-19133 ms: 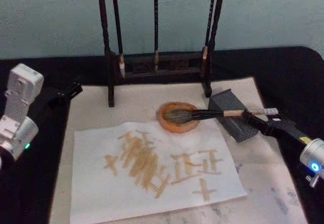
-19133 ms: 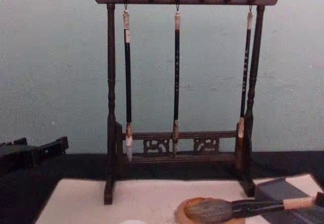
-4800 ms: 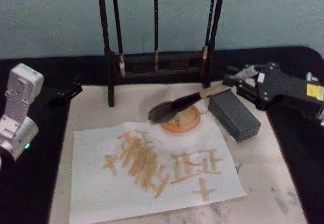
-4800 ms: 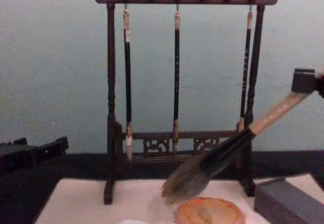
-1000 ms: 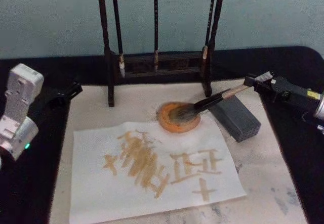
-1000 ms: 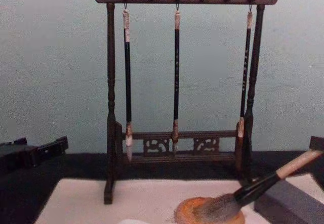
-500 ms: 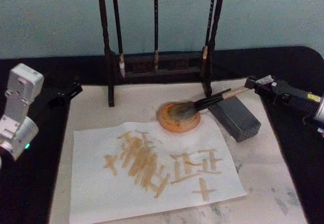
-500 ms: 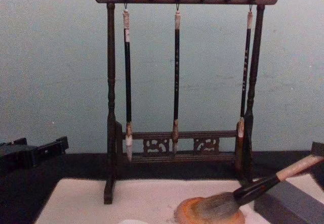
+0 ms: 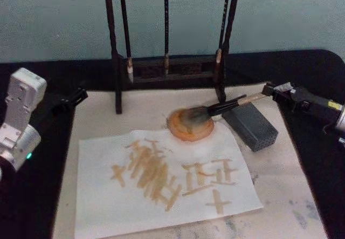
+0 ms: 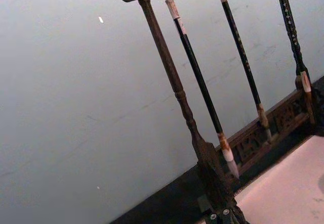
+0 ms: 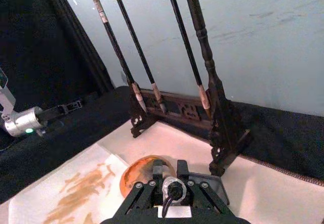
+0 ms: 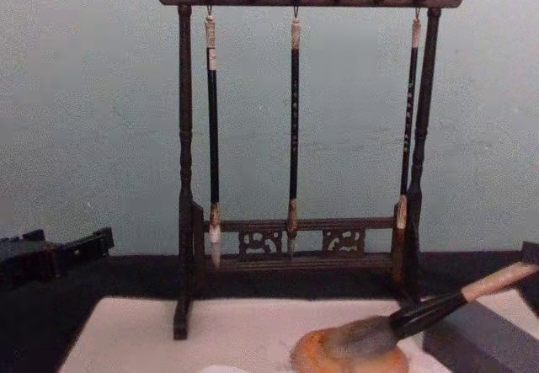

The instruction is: Pick up the brush from the inkstone, write on the paper, then place the brush back to its original position.

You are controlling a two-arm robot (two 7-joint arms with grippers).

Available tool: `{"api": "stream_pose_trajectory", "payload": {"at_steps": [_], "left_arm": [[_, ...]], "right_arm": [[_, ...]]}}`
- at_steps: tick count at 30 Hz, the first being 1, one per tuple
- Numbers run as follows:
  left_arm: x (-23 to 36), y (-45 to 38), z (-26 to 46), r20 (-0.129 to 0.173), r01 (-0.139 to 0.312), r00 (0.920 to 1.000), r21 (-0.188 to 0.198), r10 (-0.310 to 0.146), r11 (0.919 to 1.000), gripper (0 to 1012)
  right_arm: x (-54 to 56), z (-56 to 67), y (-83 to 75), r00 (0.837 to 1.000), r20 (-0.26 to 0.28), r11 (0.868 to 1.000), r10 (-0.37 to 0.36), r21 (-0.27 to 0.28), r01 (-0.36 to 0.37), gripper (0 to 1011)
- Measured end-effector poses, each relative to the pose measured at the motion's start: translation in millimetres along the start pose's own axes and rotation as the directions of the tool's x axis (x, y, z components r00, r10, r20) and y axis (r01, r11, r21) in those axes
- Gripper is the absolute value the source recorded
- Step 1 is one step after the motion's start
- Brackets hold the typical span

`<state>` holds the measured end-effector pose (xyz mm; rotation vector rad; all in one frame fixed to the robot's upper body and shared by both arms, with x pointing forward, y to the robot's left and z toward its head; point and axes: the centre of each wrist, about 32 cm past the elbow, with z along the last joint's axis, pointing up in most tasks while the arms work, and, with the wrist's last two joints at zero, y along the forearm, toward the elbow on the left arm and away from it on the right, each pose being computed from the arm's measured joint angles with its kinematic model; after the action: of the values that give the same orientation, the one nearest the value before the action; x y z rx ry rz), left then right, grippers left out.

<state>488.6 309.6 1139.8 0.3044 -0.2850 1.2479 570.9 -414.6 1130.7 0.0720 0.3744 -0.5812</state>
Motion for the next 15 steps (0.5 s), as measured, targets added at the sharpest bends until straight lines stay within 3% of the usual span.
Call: {"api": "stream_pose_trajectory", "payload": {"at_steps": [12, 15], "left_arm": [[0.0, 0.0, 0.0, 0.0, 0.0, 1.0, 0.0, 0.0, 1.0, 1002], [0.0, 0.0, 0.0, 0.0, 0.0, 1.0, 0.0, 0.0, 1.0, 1002]], "right_arm": [[0.0, 0.3, -0.5, 1.0, 0.003, 1.0, -0.002, 0.0, 0.002, 166], [0.0, 0.3, -0.4, 1.0, 0.003, 1.0, -0.002, -0.001, 0.002, 264]]}}
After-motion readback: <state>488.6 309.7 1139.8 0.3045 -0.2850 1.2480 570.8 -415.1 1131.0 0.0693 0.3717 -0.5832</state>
